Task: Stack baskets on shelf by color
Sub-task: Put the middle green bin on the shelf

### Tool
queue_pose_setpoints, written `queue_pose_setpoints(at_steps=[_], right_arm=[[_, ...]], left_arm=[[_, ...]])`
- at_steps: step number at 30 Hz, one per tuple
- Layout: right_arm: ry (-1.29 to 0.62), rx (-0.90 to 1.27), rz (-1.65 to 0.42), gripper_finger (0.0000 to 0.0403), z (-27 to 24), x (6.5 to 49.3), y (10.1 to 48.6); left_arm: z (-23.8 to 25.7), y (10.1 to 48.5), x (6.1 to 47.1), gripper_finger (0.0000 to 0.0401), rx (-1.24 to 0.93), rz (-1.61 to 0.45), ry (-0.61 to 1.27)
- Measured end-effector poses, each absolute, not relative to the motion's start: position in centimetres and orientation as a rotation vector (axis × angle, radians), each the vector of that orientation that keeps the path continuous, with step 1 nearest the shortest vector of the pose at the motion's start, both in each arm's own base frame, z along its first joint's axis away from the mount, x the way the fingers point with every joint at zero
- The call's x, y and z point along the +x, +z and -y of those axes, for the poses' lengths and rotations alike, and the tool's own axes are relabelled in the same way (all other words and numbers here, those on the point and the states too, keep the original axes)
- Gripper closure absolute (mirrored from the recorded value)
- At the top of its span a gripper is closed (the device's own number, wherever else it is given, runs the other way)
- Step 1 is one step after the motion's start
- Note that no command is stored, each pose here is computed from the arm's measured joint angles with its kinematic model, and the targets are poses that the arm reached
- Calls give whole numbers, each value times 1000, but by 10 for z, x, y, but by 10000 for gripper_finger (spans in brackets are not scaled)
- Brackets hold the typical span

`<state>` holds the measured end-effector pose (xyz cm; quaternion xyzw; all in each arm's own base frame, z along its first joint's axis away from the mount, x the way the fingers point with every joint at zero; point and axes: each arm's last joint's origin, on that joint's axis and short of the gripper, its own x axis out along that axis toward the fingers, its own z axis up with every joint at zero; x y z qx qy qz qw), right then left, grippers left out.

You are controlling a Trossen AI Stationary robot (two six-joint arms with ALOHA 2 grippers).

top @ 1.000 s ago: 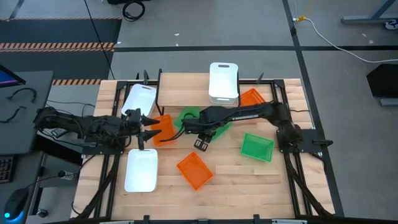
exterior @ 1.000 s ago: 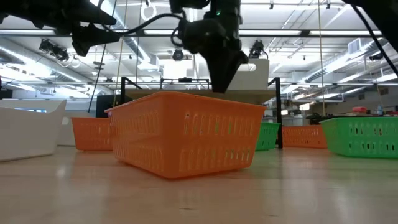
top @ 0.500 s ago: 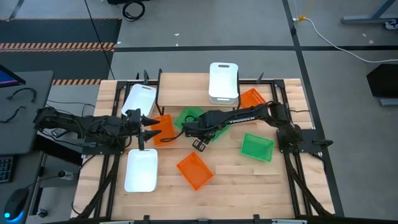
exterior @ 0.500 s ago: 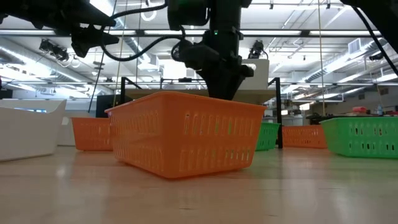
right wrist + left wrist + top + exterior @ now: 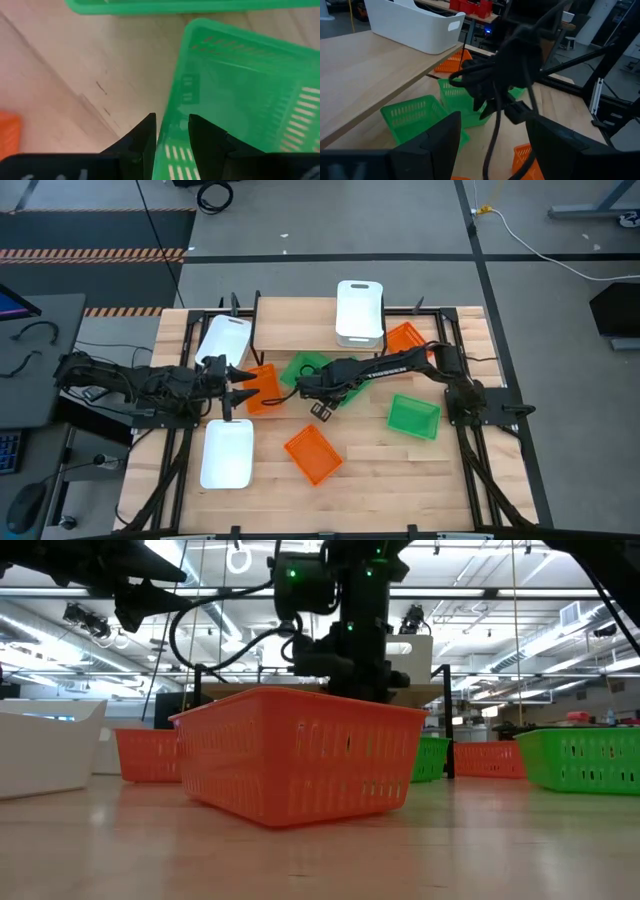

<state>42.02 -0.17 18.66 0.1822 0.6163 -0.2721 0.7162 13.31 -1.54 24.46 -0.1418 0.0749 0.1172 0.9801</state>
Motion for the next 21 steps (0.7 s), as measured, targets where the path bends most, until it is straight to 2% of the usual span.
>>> queue_pose_setpoints(at_steps=[10,13,18,21], right_arm=[[-548,362,-1371,297,3,421,182],[-516,345,-1382,321,2,420,181],[-469,339,-1404,387,-5,420,183],[-444,345,-1423,383,-7,420,186]], left_arm=[[15,245,133,170,-286,-151,236],[15,245,133,170,-286,-150,236],[15,245,133,170,-286,-151,236],[15,245,133,170,-286,-151,236]])
